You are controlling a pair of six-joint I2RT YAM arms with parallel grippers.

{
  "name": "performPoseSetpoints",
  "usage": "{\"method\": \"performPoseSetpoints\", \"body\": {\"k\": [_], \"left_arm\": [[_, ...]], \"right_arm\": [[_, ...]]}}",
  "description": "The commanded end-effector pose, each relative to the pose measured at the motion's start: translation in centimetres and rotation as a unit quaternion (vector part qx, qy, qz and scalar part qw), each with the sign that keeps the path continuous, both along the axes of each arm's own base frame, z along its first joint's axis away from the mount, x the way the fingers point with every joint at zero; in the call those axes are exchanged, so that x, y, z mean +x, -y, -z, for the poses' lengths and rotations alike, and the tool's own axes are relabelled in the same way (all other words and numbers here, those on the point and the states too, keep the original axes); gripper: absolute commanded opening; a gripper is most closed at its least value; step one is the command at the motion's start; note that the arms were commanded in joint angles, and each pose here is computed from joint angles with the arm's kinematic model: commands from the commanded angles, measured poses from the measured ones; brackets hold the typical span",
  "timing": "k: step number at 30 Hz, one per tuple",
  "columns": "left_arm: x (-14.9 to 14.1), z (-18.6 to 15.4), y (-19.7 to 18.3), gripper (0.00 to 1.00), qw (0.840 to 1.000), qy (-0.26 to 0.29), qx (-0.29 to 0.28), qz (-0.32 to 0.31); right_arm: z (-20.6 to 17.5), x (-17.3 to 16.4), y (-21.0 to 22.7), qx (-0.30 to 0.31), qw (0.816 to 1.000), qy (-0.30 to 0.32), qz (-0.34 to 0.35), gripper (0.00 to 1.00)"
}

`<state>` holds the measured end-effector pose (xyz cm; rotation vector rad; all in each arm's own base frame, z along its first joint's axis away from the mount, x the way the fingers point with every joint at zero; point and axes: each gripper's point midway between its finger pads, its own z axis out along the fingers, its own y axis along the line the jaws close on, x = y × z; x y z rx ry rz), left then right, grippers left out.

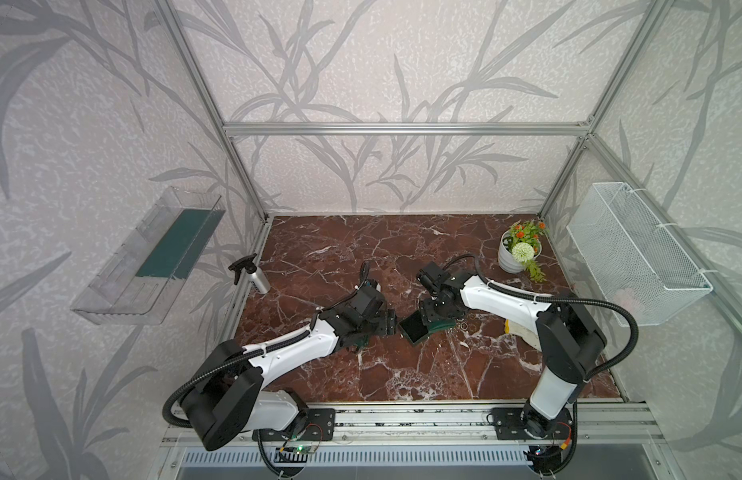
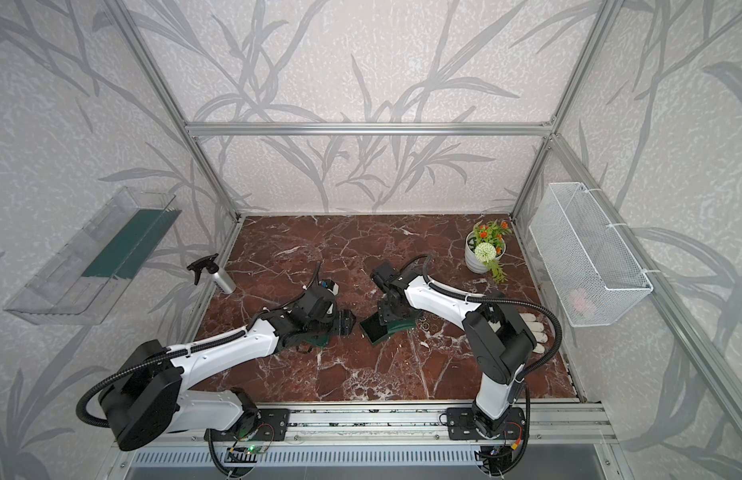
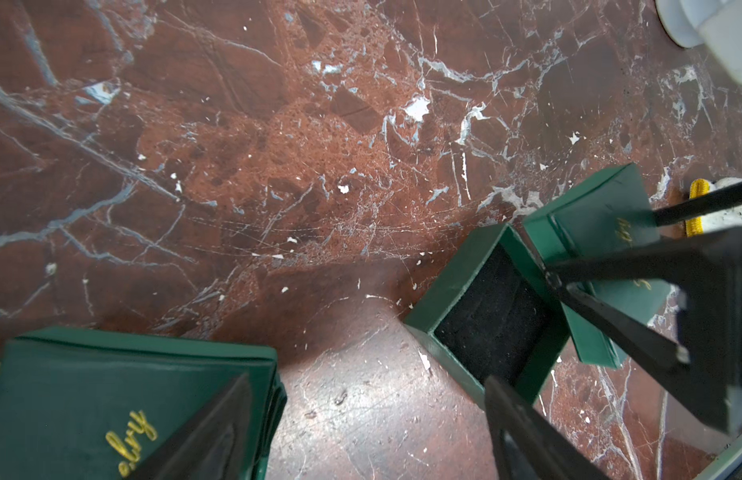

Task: Take the rings out of the lift-off lid box
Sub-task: Adjust the jewelry box at the center of the board, then close the lid on the jewelry box.

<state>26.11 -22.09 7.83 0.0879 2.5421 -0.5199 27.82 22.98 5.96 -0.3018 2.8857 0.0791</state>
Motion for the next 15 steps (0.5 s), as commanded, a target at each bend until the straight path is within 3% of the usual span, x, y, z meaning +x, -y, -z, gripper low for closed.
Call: {"method": "performPoseSetpoints", "body": {"k": [1,15], "left_arm": [[-0.1,0.0,-0.9,0.86,1.0,0.001,0.008,-0.014],[-0.1,0.0,-1.4,0.86,1.0,-0.001,0.012,-0.028]], "right_arm": [[-2.4,-0.3,-1.1,0.014,0.998,0.041,-0.051,0.78],[-1.2,-1.5,-3.6,-0.009,0.991,0.031,-0.127,0.81]]}}
